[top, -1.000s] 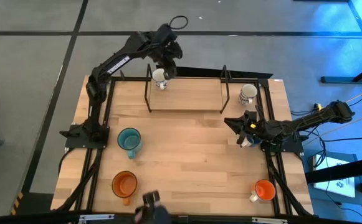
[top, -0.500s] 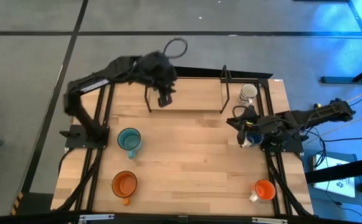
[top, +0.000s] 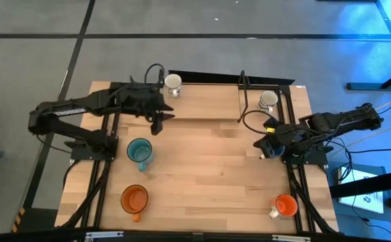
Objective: Place coffee mugs
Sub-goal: Put the blue mug on the shelf
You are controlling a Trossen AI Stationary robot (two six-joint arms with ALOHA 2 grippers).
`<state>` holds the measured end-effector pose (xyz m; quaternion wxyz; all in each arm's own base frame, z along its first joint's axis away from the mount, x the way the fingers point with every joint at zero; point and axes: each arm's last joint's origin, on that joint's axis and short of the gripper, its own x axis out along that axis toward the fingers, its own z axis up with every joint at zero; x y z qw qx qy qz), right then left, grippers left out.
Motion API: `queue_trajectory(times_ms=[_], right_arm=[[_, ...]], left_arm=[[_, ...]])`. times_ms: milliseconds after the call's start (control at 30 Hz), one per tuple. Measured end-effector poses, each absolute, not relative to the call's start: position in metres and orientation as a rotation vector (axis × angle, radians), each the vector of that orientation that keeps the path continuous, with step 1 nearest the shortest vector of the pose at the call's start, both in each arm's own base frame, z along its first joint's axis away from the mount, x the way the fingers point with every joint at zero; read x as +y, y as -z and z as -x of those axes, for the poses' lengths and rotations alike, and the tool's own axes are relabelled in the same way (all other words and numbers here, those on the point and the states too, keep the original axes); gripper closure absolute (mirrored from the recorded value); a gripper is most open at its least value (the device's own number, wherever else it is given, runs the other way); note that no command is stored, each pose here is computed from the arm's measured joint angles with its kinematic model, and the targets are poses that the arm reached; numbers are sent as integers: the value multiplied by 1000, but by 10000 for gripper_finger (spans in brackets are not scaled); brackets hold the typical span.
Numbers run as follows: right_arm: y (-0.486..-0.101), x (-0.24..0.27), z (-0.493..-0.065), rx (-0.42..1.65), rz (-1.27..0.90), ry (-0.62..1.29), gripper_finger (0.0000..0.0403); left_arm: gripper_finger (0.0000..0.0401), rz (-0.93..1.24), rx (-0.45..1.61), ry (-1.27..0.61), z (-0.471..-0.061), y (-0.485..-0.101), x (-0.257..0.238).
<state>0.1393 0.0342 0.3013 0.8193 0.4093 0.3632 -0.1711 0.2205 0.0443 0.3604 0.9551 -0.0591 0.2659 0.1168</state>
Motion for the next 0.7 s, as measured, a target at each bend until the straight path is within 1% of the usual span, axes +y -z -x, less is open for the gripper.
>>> queue_trajectory(times_ms=[67,133,200,300,433,533,600,700], right_arm=[[-297,35,-137,827,-951,410,359],[-293,35,-135,890,-1018,461,347],[-288,35,-133,956,-1065,532,325],[-280,36,-131,1053,-1104,641,277],[-271,35,-132,1120,-1067,800,208],[-264,37,-140,1138,-1036,874,170],[-260,38,-144,1161,-1011,904,156],[-251,39,-151,1198,-950,968,150]], left_arm=[[275,126,548,-222,-212,-354,42],[275,133,536,-194,-204,-352,40],[275,128,510,-178,-197,-353,38],[275,127,515,-171,-193,-348,36],[275,127,547,-173,-193,-336,36],[275,136,590,-174,-193,-323,36],[275,139,603,-175,-194,-319,36],[275,141,621,-176,-194,-314,36]])
